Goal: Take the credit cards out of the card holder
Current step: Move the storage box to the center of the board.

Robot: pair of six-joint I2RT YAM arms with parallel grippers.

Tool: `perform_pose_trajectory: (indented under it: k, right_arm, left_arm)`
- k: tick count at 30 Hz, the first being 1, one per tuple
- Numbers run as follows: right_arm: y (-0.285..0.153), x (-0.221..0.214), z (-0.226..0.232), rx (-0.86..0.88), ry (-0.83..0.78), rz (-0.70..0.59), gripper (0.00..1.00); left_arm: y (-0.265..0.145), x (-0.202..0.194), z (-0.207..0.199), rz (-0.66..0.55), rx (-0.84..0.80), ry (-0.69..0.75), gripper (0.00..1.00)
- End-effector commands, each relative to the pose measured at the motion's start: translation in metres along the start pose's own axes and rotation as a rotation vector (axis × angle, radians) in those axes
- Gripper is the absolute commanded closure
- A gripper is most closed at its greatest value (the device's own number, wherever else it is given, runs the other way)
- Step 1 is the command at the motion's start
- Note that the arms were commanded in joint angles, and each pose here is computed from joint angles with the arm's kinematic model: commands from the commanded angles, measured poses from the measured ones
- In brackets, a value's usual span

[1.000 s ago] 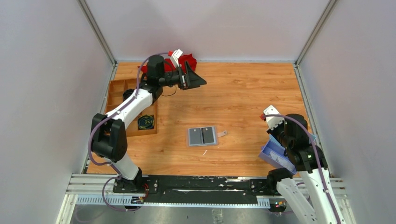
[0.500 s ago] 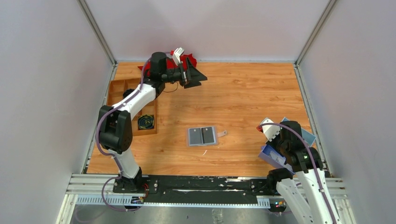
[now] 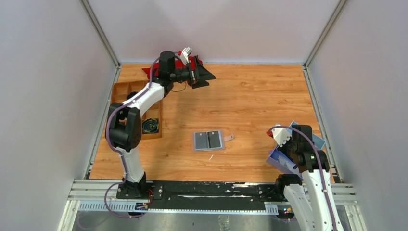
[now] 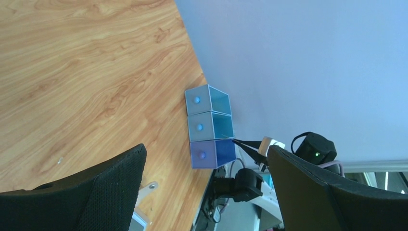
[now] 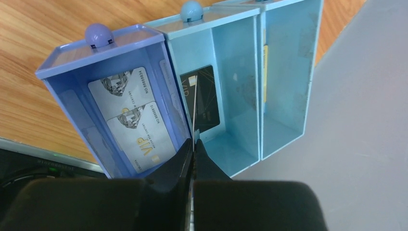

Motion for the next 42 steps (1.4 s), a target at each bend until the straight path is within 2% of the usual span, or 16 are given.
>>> perform_pose_trajectory:
  k: [1,11,15,20,24,28,33,38,42]
  right_arm:
    - [0.015,-0.003,0.000,0.078,-0.032,0.069,1.00]
    - [0.045,0.034,-0.013,0.187,0.017,-0.023,1.00]
    - [0.060,0.044,-0.032,0.120,0.184,-0.037,1.00]
    - [0.076,0.059,-0.052,0.150,0.338,-0.030,1.00]
    - [0.084,0.076,-0.059,0.222,0.471,-0.054,1.00]
    - [0.095,0.094,-0.062,0.329,0.530,-0.088,1.00]
    - [0.094,0.098,-0.073,0.289,0.478,-0.094,1.00]
    - [0.079,0.079,-0.077,0.166,0.352,-0.005,1.00]
    - [0.061,0.068,-0.073,0.125,0.352,0.053,1.00]
  left_arm:
    - [0.002,0.006,0.005,0.001,0.000,-0.018,0.00]
    - [-0.001,0.003,0.009,0.007,0.004,-0.030,0.00]
    - [-0.001,0.006,0.009,0.002,0.003,-0.026,0.00]
    - [0.001,0.010,0.016,0.007,-0.002,-0.035,0.00]
    - [0.001,0.016,0.021,-0.004,0.003,-0.037,0.00]
    - [0.001,0.018,0.027,-0.009,0.012,-0.044,0.00]
    - [-0.003,0.020,0.030,-0.017,0.019,-0.046,0.00]
    - [-0.006,0.021,0.034,-0.022,0.026,-0.053,0.00]
    - [-0.005,0.022,0.035,-0.022,0.027,-0.055,0.00]
Point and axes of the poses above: each gripper's point midway between its finger pads, its own y axis out along the fingers, its own z axis along the line the jaws close on, x = y × z, the point moved 10 cm from there along -y, back along the fingers, and after that the axes turned 10 degrees about y, right-handed, at the moved point
